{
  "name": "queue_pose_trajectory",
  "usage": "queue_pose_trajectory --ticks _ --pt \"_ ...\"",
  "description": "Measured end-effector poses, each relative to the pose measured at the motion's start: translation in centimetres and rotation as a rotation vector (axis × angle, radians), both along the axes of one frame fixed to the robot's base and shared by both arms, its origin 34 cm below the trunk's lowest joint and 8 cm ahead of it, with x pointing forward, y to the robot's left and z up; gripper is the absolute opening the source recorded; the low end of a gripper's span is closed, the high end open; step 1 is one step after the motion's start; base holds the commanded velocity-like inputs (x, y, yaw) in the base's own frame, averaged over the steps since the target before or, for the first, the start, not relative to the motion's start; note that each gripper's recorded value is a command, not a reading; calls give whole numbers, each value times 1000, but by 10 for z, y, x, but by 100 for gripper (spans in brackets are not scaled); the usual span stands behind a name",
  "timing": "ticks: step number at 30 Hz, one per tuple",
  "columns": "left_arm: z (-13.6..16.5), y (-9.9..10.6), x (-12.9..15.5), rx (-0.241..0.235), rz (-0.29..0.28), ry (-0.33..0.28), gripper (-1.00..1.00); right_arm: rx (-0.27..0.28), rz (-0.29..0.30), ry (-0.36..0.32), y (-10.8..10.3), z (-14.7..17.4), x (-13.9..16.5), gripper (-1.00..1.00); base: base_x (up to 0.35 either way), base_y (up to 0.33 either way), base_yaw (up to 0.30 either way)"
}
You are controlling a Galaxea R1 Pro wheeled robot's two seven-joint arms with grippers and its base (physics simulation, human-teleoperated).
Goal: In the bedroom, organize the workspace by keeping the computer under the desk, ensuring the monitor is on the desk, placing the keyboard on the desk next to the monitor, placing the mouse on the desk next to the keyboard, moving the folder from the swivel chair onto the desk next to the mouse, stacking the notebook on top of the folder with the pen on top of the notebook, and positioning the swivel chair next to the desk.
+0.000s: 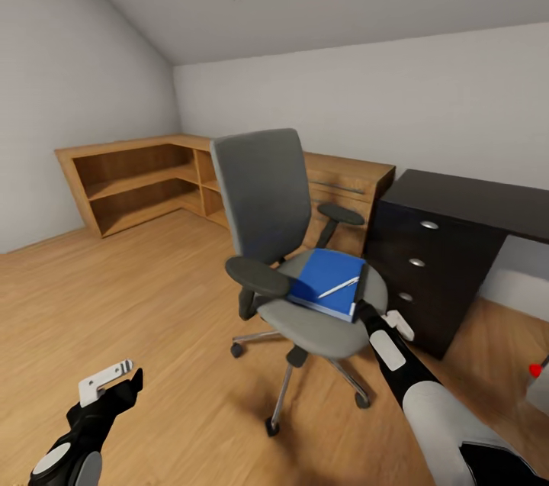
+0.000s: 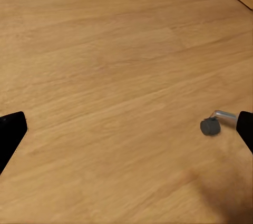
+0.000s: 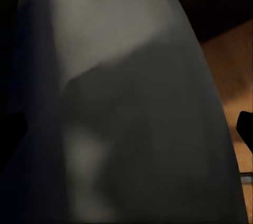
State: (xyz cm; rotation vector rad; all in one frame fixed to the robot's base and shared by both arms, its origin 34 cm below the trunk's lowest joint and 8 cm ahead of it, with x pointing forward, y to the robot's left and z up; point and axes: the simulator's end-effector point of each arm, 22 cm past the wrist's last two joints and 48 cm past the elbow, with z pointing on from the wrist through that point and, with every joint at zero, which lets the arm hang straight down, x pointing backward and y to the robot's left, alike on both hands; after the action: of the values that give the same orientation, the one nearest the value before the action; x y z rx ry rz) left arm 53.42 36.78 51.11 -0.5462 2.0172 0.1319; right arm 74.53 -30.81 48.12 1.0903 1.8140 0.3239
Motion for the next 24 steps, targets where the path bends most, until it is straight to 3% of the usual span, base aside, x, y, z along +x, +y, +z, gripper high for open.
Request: queue_pose_trajectory --ticks 6,24 --pt "1 -5 2 7 -14 0 100 2 -2 2 0 -1 -1 100 168 54 170" --pt "-5 -7 1 18 -23 15 100 3 0 1 1 0 0 100 295 106 6"
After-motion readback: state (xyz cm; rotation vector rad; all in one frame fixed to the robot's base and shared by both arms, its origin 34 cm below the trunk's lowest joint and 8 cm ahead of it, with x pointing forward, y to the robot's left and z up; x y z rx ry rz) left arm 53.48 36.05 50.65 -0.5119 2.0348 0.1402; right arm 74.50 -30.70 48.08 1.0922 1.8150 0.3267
